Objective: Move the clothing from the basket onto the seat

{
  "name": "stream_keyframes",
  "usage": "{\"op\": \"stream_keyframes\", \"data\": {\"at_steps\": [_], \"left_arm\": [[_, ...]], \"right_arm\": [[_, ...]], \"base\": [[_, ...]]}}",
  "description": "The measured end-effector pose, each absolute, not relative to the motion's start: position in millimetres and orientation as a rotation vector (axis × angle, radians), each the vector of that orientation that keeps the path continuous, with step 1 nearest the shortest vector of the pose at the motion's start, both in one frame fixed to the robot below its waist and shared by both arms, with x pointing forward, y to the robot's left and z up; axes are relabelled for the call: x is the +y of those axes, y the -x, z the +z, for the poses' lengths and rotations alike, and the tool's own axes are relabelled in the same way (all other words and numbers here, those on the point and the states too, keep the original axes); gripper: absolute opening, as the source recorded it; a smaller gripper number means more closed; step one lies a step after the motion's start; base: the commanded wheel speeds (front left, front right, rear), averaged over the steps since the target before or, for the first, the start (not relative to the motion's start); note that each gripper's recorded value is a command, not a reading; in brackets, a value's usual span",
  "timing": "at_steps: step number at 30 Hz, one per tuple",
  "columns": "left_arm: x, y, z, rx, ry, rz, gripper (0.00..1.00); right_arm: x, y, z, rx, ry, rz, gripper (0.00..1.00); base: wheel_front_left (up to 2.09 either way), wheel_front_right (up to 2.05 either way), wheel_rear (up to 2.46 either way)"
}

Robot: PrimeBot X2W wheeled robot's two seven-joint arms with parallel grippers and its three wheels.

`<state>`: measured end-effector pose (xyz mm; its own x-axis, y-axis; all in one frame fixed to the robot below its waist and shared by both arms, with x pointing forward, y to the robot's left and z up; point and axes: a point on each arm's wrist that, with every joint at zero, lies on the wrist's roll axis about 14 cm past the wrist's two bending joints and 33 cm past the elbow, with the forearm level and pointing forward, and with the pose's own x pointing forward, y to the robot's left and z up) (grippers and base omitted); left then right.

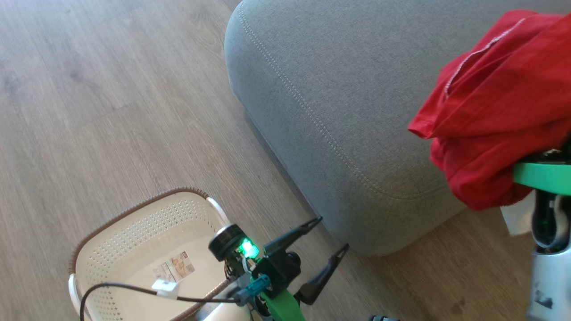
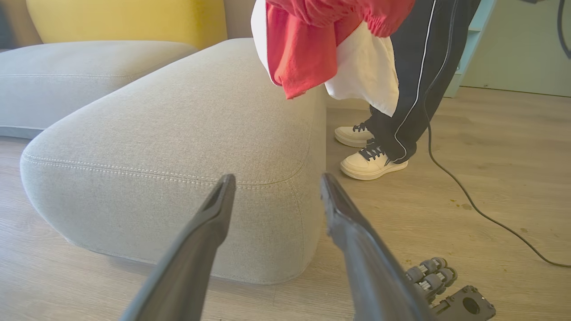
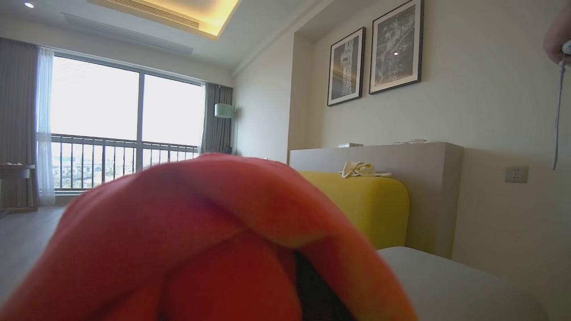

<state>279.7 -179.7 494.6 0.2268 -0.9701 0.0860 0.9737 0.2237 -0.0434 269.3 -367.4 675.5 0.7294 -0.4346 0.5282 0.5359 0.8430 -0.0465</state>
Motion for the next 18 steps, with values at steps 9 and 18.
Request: {"op": "stream_keyframes", "data": {"at_steps": [9, 18], "left_arm": [[-178, -282, 492, -0.033, 0.099, -1.333, 1.00], [-163, -313, 463, 0.031, 0.109, -1.266, 1.00]], "right_arm": [[-392, -256, 669, -0.519, 0.173, -0.626, 0.00], [-438, -284, 687, -0.555, 0.149, -0.704, 0.00]], "base": [[0.00, 0.00, 0.00], [0.00, 0.00, 0.00]]}}
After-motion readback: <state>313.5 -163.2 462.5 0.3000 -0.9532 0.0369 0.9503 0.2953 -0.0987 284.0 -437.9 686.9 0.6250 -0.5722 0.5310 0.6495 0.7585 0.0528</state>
